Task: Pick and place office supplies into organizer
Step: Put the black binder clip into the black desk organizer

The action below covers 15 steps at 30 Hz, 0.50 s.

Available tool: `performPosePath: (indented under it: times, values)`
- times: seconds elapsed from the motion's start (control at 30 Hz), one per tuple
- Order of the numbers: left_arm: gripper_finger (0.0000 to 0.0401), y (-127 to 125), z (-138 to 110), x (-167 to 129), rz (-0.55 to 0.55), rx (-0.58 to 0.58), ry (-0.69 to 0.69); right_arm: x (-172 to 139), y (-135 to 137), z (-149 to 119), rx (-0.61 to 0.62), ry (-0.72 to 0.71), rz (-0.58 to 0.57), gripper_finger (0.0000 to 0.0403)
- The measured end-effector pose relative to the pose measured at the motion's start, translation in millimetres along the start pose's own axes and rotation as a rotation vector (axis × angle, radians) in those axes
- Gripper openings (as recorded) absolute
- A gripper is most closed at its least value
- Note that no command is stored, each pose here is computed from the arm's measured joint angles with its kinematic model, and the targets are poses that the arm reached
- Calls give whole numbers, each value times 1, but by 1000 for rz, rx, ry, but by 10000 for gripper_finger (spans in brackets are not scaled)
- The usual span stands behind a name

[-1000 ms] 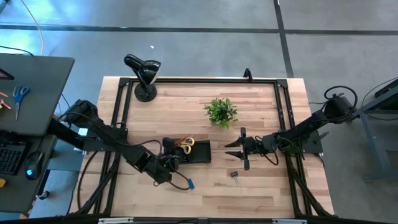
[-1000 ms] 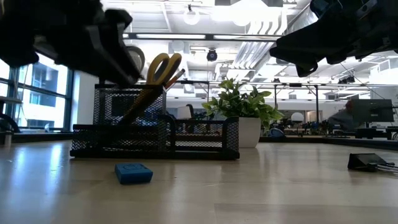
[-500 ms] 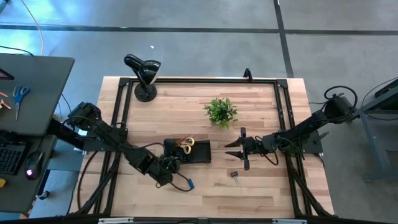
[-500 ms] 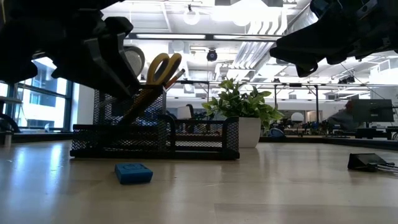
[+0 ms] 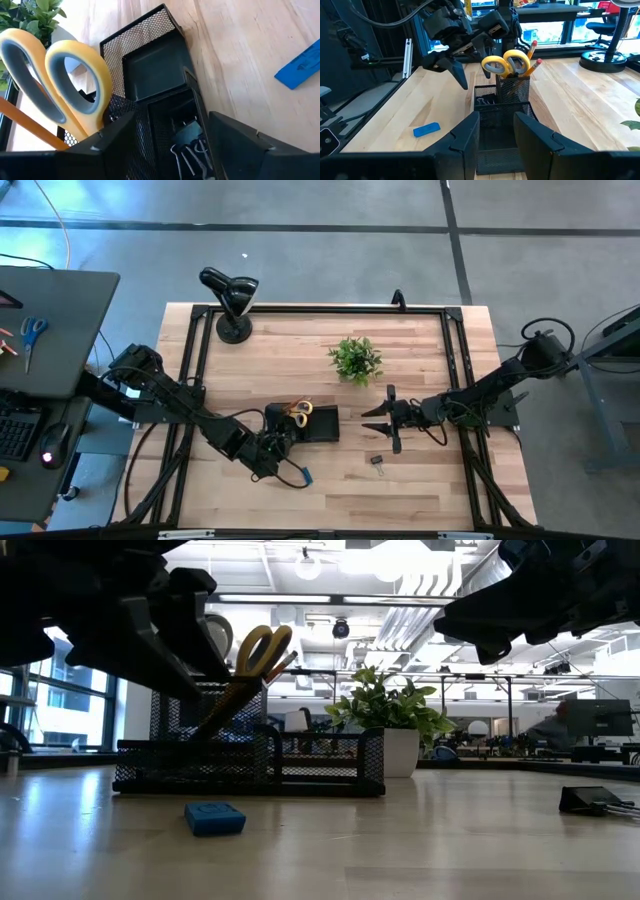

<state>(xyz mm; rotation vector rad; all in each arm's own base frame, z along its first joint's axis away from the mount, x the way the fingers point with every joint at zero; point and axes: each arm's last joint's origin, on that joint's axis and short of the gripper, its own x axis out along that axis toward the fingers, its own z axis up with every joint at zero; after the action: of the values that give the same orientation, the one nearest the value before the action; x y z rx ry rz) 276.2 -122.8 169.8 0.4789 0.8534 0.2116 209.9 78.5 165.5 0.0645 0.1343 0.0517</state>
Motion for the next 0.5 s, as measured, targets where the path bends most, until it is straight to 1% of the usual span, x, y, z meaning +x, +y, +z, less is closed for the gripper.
performPosePath:
  times: [0.13,0.23,0.33,0.5]
  values:
    - [244,1,0,-1,-1,-2,-3,0,0,0,24,4,0,116]
    - [237,3,4,-5,-11,-16,-19,0,0,-3,73,32,0,116]
    - [222,3,12,-14,-49,-28,-51,0,0,-7,131,72,18,116]
    - [184,-9,21,-31,-139,1,-96,-4,6,-14,234,133,1,116]
